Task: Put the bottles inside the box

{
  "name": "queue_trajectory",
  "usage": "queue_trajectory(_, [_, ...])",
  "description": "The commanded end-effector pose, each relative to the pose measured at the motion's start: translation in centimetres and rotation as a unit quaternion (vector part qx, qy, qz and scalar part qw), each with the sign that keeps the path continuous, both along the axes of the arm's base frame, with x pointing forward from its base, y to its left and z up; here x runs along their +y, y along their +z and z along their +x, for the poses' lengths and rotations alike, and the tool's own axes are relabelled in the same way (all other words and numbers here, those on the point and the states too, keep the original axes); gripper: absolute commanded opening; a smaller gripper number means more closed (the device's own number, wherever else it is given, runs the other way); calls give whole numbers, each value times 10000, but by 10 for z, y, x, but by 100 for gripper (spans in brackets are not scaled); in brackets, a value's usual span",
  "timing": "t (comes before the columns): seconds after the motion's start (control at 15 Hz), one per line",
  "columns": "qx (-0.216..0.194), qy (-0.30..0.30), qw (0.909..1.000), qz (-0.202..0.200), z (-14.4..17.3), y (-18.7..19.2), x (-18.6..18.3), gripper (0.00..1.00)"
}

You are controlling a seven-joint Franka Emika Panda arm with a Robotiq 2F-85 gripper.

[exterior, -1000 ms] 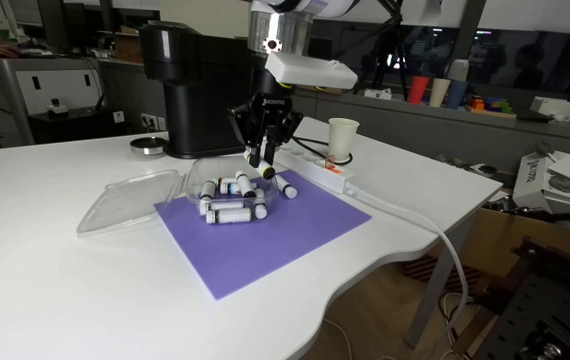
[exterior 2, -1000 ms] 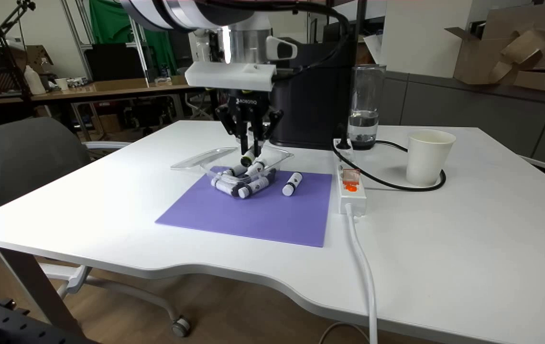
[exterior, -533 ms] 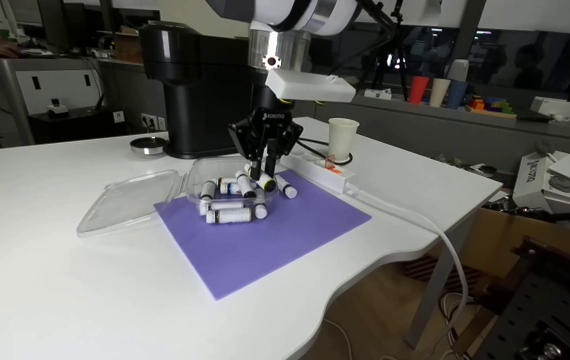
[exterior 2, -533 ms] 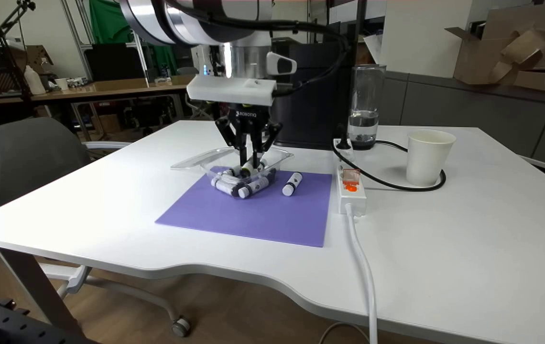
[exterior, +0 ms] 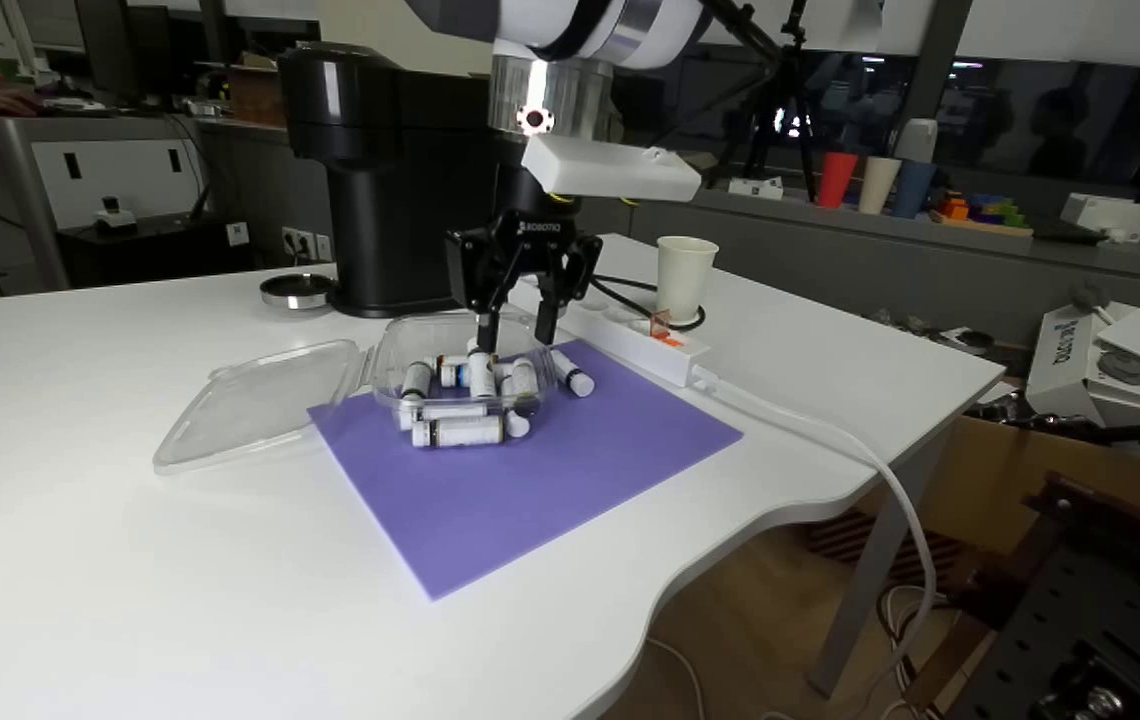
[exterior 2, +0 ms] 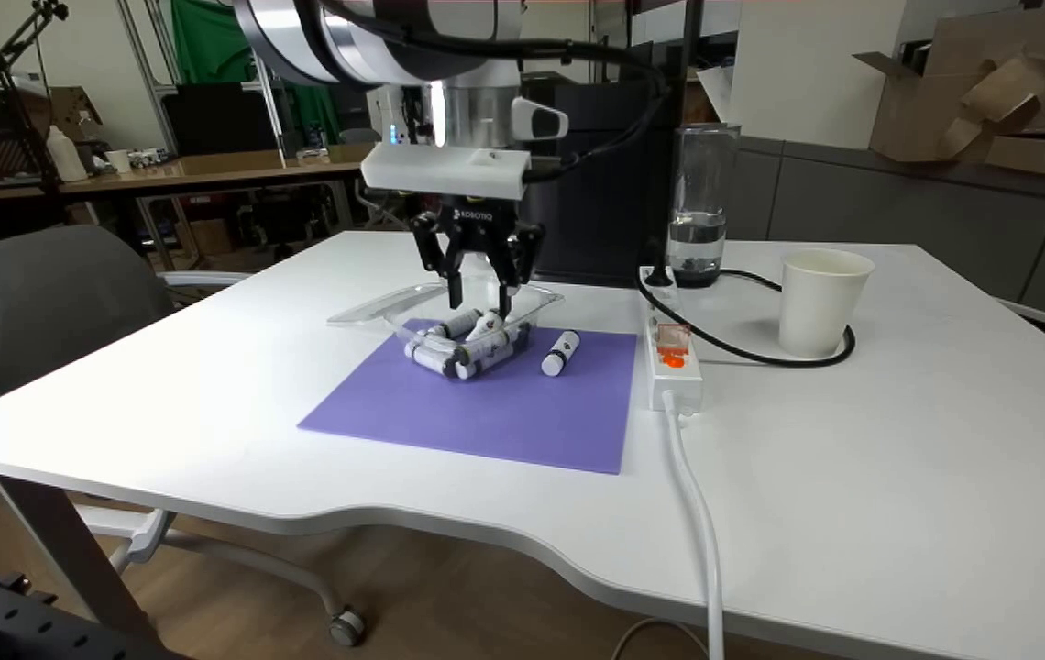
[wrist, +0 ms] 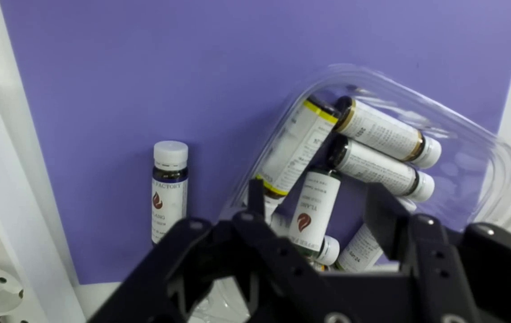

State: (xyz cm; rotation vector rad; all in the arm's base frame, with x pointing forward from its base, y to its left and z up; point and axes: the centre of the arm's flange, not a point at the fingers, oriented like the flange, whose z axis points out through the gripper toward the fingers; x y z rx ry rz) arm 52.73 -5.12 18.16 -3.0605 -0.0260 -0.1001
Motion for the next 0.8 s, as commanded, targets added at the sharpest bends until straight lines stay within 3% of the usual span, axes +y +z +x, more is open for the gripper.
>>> queue_trajectory(0.0, [-155, -40, 9999, 21, 6, 24, 1, 91])
queue_trajectory(0.13, [-322, -65, 9995, 4, 5, 39, -1, 100])
queue_trajectory(0.47, [-654, -265, 9974, -152, 10, 70, -32, 100])
queue_trajectory(0.73, [-626, -375, 9968, -326, 10, 62, -68, 100])
